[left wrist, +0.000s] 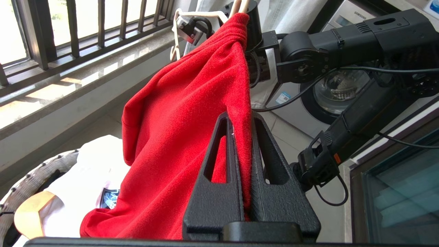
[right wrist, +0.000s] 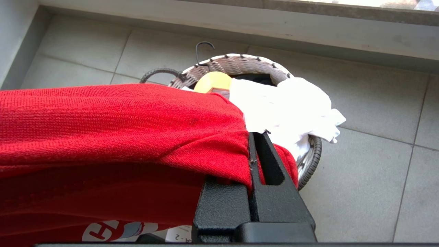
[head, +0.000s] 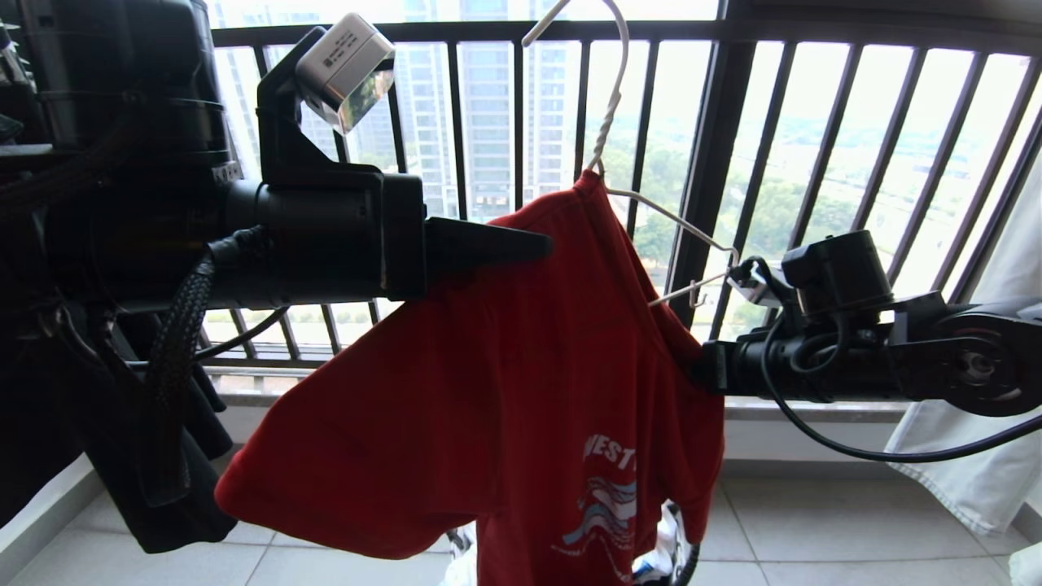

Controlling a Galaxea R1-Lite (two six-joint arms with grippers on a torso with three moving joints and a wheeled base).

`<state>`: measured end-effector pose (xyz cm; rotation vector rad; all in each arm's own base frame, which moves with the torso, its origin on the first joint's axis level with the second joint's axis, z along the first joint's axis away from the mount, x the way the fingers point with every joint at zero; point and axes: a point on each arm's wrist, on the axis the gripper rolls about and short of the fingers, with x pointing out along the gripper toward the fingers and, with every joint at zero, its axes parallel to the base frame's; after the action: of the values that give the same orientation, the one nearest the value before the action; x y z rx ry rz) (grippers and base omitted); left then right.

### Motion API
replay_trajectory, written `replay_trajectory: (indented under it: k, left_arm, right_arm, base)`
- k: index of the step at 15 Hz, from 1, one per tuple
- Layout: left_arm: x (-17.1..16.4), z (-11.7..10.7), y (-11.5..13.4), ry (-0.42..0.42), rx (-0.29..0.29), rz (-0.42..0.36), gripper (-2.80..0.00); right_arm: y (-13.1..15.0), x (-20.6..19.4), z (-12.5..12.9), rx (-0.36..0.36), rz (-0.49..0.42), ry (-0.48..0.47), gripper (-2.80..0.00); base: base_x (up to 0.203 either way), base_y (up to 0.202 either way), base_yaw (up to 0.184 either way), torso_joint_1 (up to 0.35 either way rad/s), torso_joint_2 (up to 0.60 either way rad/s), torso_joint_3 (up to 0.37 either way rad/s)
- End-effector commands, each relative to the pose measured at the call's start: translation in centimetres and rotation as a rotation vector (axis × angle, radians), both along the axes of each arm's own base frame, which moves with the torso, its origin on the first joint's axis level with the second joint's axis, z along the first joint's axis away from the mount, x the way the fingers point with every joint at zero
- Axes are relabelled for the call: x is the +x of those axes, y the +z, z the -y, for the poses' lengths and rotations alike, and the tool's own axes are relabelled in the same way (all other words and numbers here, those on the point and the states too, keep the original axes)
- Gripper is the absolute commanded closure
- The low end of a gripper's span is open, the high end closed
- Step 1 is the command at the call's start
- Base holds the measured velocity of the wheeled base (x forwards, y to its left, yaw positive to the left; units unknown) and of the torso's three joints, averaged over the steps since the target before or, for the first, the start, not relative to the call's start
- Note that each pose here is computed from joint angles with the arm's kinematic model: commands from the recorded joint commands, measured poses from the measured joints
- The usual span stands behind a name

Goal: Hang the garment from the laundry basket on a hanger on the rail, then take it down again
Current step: Hang the clothes on the clothes rack

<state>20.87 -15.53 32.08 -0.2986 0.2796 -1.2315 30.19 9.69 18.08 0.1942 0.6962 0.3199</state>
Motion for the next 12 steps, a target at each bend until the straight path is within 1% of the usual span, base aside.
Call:
replay_trajectory:
  k: [1, 7, 12]
  left_arm:
    - [0.0, 0.0, 0.0, -0.005, -0.001, 0.000, 0.00]
    - [0.0, 0.7, -0.7, -0.027, 0.014, -0.016, 0.00]
    - [0.3, 0.9, -1.0, -0.025, 0.022, -0.022, 0.00]
  right_arm:
    - [0.3, 0.4, 0.6, 0.006, 0.013, -0.023, 0.00]
    - [1.9, 1.4, 3.1, 0.019, 0.065, -0.106, 0.00]
    - [2.4, 1.6, 4.1, 0.024, 0.083, -0.133, 0.00]
  base:
    - [0.000, 0.000, 0.000, 0.000, 0.00, 0.000]
    - [0.000, 0.000, 0.000, 0.000, 0.00, 0.000]
    - [0.000, 0.000, 0.000, 0.000, 0.00, 0.000]
